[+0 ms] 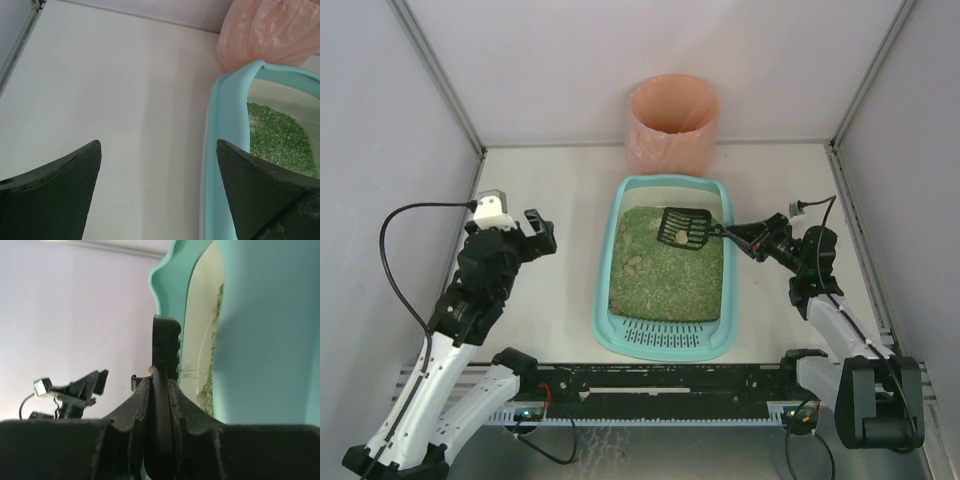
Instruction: Clean the litter box
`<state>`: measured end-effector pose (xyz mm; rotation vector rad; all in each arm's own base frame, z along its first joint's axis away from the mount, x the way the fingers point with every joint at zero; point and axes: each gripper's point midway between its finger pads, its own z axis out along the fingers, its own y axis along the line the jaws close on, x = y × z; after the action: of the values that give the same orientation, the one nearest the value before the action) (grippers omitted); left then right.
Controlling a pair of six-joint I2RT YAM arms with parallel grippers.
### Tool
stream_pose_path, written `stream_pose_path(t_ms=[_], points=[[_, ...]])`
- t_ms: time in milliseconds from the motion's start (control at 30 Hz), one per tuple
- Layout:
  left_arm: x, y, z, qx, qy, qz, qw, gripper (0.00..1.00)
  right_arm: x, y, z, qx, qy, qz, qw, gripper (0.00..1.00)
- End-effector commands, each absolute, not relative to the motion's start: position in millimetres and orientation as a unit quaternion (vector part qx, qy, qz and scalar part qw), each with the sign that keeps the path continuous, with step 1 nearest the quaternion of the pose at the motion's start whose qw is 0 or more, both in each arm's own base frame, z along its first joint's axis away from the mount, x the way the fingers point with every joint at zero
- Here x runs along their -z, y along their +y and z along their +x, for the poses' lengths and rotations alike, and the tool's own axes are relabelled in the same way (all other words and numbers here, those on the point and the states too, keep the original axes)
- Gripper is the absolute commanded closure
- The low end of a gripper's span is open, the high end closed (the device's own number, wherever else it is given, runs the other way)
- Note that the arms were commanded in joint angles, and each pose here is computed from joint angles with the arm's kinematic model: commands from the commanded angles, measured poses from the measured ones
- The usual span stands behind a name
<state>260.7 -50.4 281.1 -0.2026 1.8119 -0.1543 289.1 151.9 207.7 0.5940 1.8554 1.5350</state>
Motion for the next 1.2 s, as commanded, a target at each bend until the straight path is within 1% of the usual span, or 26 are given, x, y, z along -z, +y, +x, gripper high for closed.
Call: stream_pose_path(t_ms=[0,67,200,233,367,533,667,700,800,867,933,1033,1167], points=[[-281,-53,262,0.078,0.780,-0.075,0.616,0.00,-224,159,294,-0.594,0.698,0.200,0.347,1.00],[-282,-53,264,0.084,0.780,-0.076,0.616,0.00,-225,172,291,-0.599,0.707,0.170,0.334,1.00],[-281,-53,265,0.092,0.780,-0.077,0.615,0.00,-202,147,299,-0.576,0.704,0.249,0.332,1.00],[-281,-52,264,0.090,0.779,-0.078,0.615,0.00,-204,149,299,-0.579,0.701,0.248,0.334,1.00],[-281,-49,266,0.089,0.779,-0.083,0.615,0.00,-224,182,294,-0.598,0.715,0.162,0.324,1.00],[-278,-51,269,0.099,0.782,-0.083,0.610,0.01,-209,150,305,-0.575,0.705,0.241,0.337,1.00],[-278,-50,270,0.100,0.782,-0.085,0.609,0.01,-230,183,298,-0.597,0.716,0.159,0.324,1.00],[-278,-50,270,0.102,0.782,-0.085,0.610,0.01,-228,181,299,-0.594,0.719,0.154,0.325,1.00],[-278,-49,271,0.101,0.782,-0.087,0.609,0.01,-208,147,310,-0.572,0.716,0.232,0.326,1.00],[-277,-48,269,0.099,0.782,-0.088,0.610,0.01,-208,136,313,-0.576,0.700,0.258,0.334,1.00],[-278,-46,269,0.097,0.780,-0.090,0.612,0.01,-217,149,313,-0.584,0.702,0.236,0.334,1.00],[-280,-45,269,0.099,0.778,-0.091,0.614,0.01,-227,176,308,-0.593,0.720,0.171,0.317,1.00],[-279,-44,268,0.095,0.778,-0.092,0.614,0.01,-217,158,316,-0.568,0.724,0.215,0.328,1.00]])
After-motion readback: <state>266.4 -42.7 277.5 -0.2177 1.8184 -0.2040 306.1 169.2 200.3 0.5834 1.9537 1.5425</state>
